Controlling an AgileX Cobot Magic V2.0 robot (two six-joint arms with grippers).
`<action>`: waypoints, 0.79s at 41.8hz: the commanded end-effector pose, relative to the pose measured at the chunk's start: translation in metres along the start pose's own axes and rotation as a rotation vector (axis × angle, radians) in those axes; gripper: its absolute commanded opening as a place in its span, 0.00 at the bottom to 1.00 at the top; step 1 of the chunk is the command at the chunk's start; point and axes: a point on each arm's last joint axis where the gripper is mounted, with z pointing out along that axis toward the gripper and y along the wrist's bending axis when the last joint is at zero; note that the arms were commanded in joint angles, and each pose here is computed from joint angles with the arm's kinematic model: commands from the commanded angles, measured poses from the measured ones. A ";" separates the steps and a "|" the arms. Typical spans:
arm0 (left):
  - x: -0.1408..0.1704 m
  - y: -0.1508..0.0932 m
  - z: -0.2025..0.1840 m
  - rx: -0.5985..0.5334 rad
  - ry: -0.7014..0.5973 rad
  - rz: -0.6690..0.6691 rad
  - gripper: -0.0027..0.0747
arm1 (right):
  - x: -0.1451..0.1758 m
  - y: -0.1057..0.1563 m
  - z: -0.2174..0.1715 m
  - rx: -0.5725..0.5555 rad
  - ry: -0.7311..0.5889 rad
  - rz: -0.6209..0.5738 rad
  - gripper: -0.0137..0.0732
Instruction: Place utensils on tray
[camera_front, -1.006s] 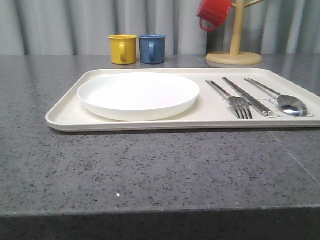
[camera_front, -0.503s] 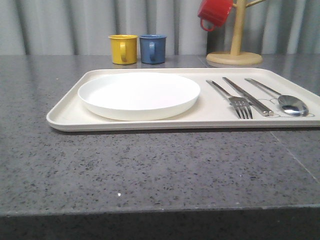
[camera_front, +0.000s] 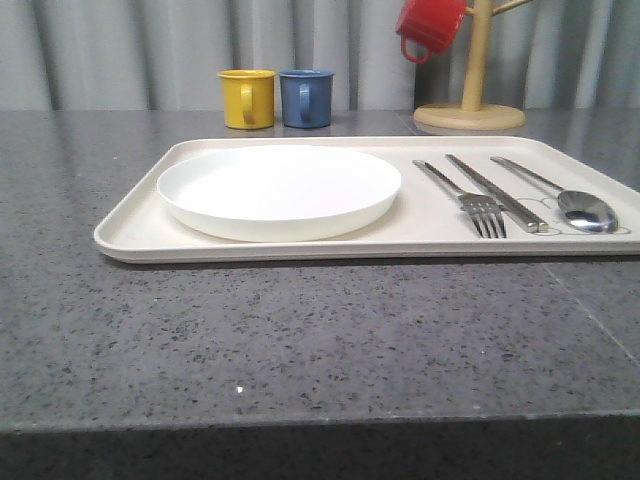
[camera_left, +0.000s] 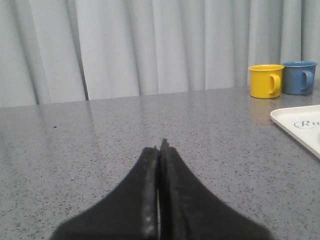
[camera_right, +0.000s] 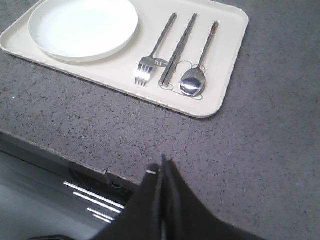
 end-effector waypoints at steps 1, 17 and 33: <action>-0.003 0.000 -0.002 -0.002 -0.083 -0.021 0.01 | 0.001 -0.002 0.002 0.044 -0.167 -0.014 0.08; -0.003 0.000 -0.002 -0.002 -0.082 -0.021 0.01 | 0.067 -0.017 0.068 0.228 -0.565 0.028 0.08; -0.003 0.000 -0.002 -0.002 -0.082 -0.021 0.01 | 0.111 -0.022 0.098 0.291 -0.645 0.063 0.08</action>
